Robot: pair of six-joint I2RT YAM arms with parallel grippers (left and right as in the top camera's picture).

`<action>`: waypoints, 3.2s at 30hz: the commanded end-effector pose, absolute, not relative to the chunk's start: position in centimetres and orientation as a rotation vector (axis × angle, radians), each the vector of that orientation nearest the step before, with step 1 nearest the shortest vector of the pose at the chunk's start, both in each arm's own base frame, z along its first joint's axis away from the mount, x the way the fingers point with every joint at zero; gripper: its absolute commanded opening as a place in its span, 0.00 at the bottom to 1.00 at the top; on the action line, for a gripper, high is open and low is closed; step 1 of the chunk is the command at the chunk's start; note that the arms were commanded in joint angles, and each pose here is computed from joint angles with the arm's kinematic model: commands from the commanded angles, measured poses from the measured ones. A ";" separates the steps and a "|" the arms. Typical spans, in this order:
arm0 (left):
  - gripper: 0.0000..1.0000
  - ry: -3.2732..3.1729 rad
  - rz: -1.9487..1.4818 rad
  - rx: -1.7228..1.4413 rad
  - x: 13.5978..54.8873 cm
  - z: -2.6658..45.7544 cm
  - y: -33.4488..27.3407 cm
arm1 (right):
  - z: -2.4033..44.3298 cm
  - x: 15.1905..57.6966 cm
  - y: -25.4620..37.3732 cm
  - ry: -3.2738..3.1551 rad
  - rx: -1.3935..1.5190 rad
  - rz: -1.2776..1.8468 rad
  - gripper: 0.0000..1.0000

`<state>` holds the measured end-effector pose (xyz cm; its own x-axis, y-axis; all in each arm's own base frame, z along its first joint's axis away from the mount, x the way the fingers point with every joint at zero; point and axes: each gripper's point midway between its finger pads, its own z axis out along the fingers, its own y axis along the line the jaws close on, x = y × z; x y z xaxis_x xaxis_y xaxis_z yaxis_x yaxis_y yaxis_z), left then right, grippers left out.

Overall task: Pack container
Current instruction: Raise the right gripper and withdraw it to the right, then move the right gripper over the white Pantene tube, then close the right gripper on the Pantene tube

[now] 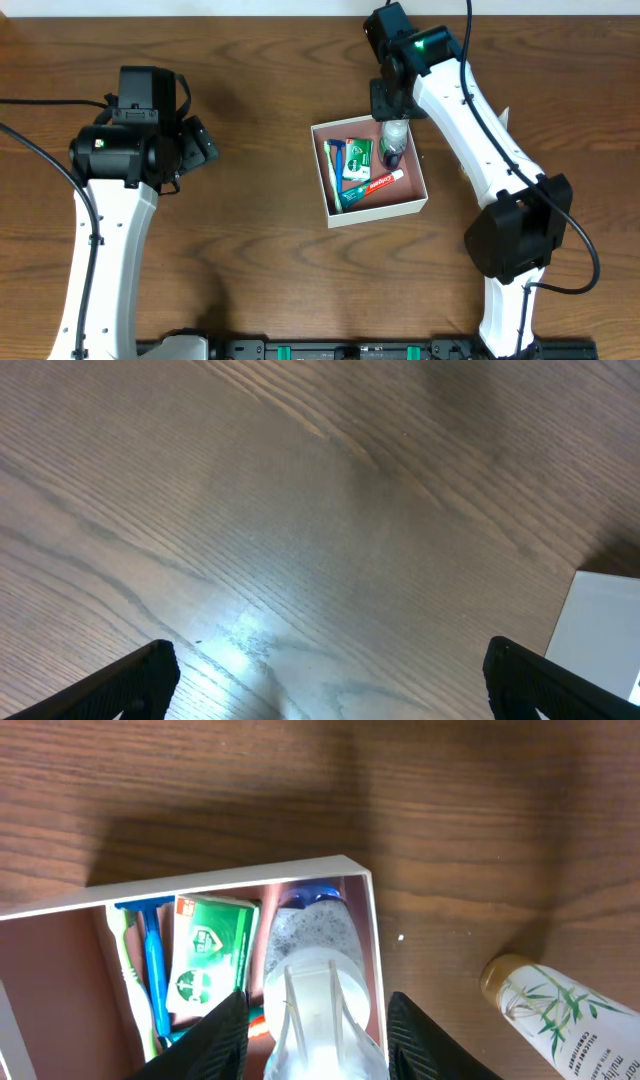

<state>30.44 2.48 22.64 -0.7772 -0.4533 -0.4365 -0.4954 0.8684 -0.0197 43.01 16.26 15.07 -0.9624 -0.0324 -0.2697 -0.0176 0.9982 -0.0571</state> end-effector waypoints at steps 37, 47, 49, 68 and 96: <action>0.98 2.600 0.139 -0.724 30.4 22.6 2.7 | 26.5 36.0 -1.7 2.702 0.668 -0.137 0.62; 0.98 2.600 0.139 -0.724 30.4 22.6 2.7 | 21.4 35.9 -2.9 2.774 0.764 -0.088 0.58; 0.98 2.600 0.139 -0.724 30.4 22.6 2.7 | 20.7 36.0 -2.9 2.779 0.765 -0.085 0.56; 0.98 2.600 0.139 -0.724 30.4 22.6 2.7 | 15.5 36.9 -0.9 2.826 0.709 0.060 0.20; 0.98 2.600 0.139 -0.724 30.4 22.6 2.7 | 35.4 29.9 6.0 2.565 0.006 0.414 0.01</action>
<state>30.44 2.49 22.64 -0.7771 -0.4532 -0.4367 -0.4956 0.8684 -0.0194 30.20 4.12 34.72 -0.8553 0.1904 -0.4819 0.0522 0.9570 0.2854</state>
